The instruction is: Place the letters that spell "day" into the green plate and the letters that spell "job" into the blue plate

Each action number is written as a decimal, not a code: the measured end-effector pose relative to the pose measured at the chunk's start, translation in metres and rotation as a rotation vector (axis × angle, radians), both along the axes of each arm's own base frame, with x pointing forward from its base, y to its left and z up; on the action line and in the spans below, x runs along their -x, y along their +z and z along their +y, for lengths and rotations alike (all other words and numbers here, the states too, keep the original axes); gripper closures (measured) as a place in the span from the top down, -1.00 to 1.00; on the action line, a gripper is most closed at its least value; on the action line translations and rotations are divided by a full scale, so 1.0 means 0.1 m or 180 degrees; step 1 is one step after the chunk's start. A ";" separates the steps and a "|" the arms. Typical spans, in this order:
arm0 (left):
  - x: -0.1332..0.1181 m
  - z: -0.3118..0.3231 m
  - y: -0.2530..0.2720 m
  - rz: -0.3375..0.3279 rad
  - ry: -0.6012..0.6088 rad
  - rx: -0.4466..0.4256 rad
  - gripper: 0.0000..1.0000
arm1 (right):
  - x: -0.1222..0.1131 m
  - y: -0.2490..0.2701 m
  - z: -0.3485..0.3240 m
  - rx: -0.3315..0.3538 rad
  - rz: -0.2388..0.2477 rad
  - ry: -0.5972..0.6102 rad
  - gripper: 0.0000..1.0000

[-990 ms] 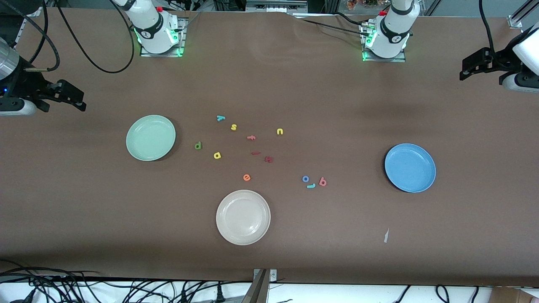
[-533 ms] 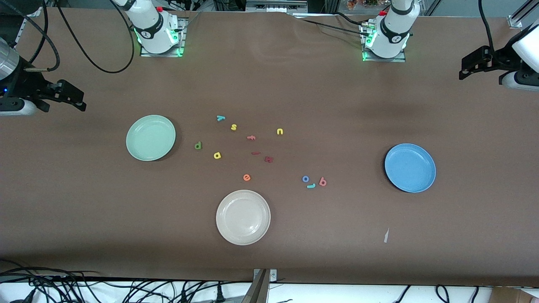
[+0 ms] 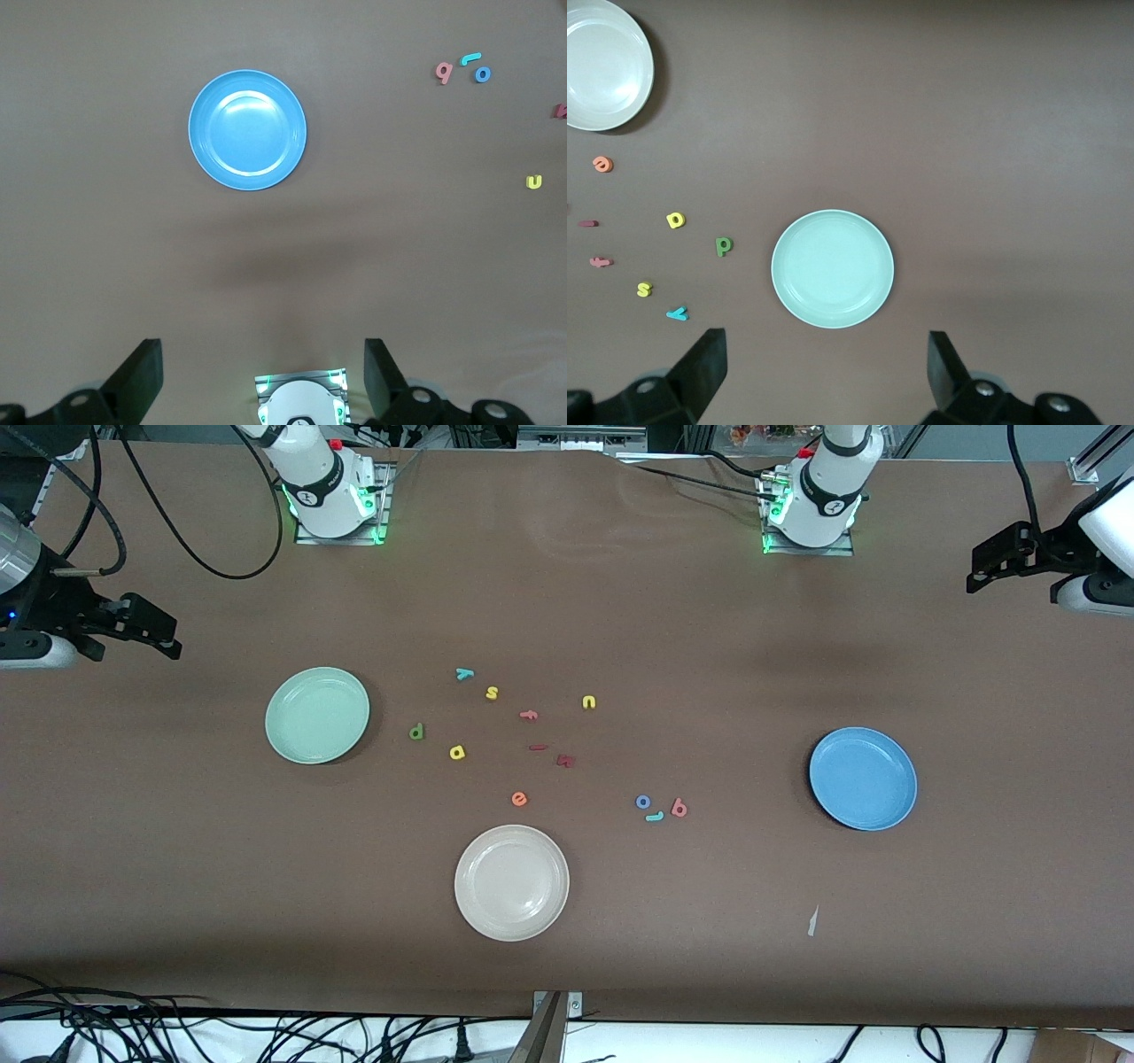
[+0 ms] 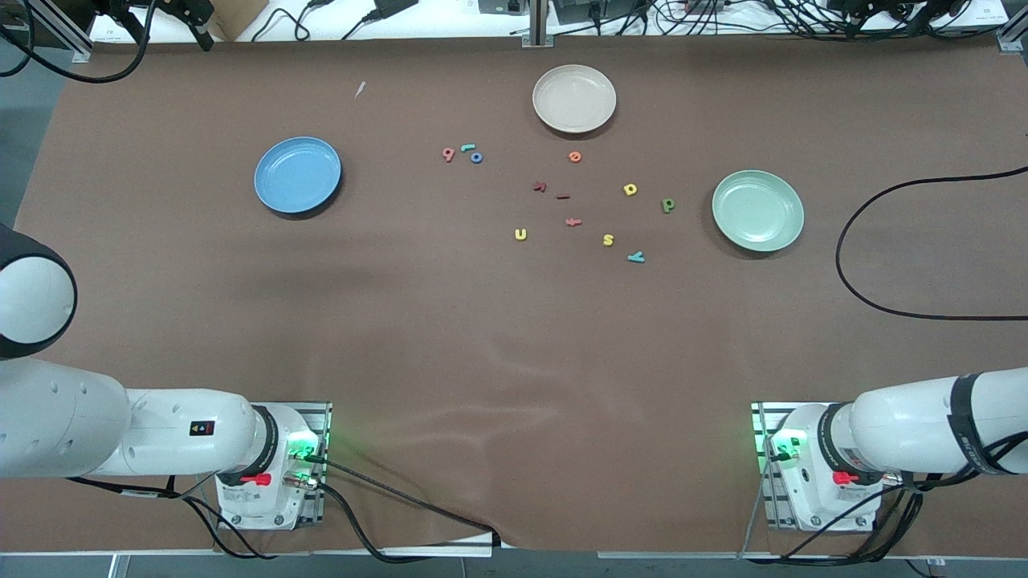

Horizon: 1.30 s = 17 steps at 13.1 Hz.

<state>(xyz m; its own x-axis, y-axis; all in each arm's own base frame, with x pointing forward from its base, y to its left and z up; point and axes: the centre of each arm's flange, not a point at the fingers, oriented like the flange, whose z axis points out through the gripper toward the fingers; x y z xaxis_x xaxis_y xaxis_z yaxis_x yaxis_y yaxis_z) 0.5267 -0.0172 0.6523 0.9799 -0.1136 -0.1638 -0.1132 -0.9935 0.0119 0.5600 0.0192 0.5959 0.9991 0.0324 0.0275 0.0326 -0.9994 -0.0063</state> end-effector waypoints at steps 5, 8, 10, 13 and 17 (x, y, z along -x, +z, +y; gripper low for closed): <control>0.00 0.00 0.00 0.0000 0.0000 0.0000 1.00 | 0.00 0.00 0.00 0.0000 0.0000 0.0000 1.00; 0.00 0.00 0.00 0.0000 -0.0001 0.0000 1.00 | 0.00 0.00 0.00 0.0000 0.0000 0.0000 1.00; 0.00 0.00 0.00 0.0000 -0.0002 0.0000 1.00 | 0.00 0.00 0.00 0.0000 0.0000 0.0001 1.00; 0.00 -0.02 0.00 0.0000 -0.0013 0.0000 1.00 | 0.00 0.00 0.01 0.0000 0.0001 0.0004 1.00; 0.00 -0.02 0.00 0.0000 -0.0013 0.0000 1.00 | 0.00 0.00 0.05 0.0000 0.0001 0.0029 1.00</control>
<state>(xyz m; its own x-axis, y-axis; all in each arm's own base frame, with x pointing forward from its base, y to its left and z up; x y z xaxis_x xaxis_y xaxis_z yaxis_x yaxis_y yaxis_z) 0.5266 -0.0193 0.6523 0.9794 -0.1177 -0.1639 -0.1173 -0.9930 0.0120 0.5599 0.0244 0.5958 0.9988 0.0416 0.0273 0.0417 -0.9991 -0.0063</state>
